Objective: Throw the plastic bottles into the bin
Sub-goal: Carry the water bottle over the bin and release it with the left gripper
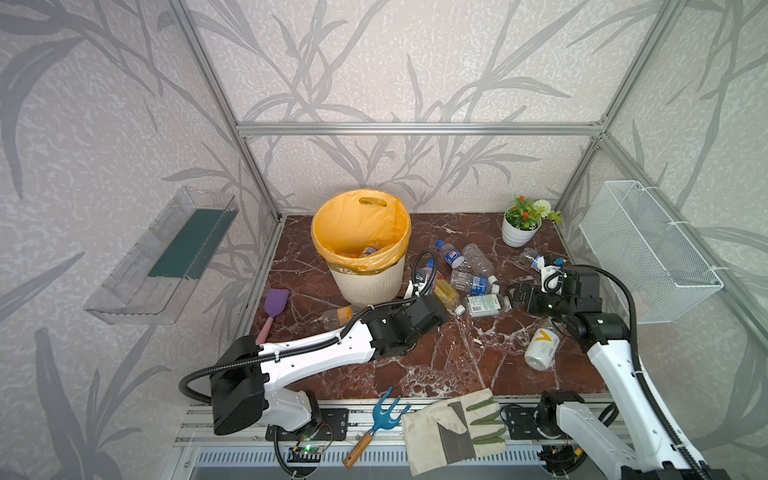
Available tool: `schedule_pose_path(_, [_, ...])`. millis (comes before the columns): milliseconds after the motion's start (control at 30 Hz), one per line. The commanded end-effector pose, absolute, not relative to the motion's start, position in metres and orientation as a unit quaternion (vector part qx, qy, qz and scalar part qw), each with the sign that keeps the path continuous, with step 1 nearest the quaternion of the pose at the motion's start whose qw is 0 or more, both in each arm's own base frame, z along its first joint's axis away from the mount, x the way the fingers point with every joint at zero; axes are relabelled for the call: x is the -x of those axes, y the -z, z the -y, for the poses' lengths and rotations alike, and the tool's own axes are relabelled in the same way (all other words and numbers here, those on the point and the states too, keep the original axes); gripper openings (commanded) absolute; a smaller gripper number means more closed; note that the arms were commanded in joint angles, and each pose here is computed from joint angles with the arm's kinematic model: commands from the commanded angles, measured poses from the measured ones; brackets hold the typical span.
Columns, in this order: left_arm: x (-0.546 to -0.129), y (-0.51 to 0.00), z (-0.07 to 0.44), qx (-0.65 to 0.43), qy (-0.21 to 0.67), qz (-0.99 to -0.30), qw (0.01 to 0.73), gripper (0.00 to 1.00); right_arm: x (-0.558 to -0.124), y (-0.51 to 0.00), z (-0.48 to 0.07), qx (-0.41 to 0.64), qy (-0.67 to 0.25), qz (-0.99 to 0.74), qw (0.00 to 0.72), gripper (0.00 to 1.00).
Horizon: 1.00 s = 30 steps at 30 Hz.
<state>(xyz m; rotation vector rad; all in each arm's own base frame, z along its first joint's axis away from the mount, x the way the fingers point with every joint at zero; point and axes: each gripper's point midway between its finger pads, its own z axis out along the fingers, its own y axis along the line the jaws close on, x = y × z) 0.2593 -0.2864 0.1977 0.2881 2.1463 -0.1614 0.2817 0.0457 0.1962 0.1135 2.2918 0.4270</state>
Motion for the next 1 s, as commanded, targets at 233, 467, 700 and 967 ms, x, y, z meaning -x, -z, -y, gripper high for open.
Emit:
schedule_pose_path(233, [-0.249,-0.305,0.287,-0.177,0.097,-0.796,0.571,0.42,-0.282,-0.201,-0.047,-0.046,-0.176,-0.897,0.402,0.99])
schedule_pose_path(467, [-0.263,-0.372,0.250,-0.151,0.044,-0.769,0.619,0.42,-0.284,-0.205,-0.049,-0.049,-0.186,-0.894,0.406,0.99])
schedule_pose_path(700, [-0.317,-0.400,0.166,-0.050,0.027,-0.803,0.594,0.40,-0.284,-0.209,-0.051,-0.045,-0.191,-0.892,0.407,1.00])
schedule_pose_path(967, [-0.324,-0.384,0.153,-0.050,0.063,-0.849,0.523,0.99,-0.280,-0.215,-0.052,-0.039,-0.190,-0.891,0.409,1.00])
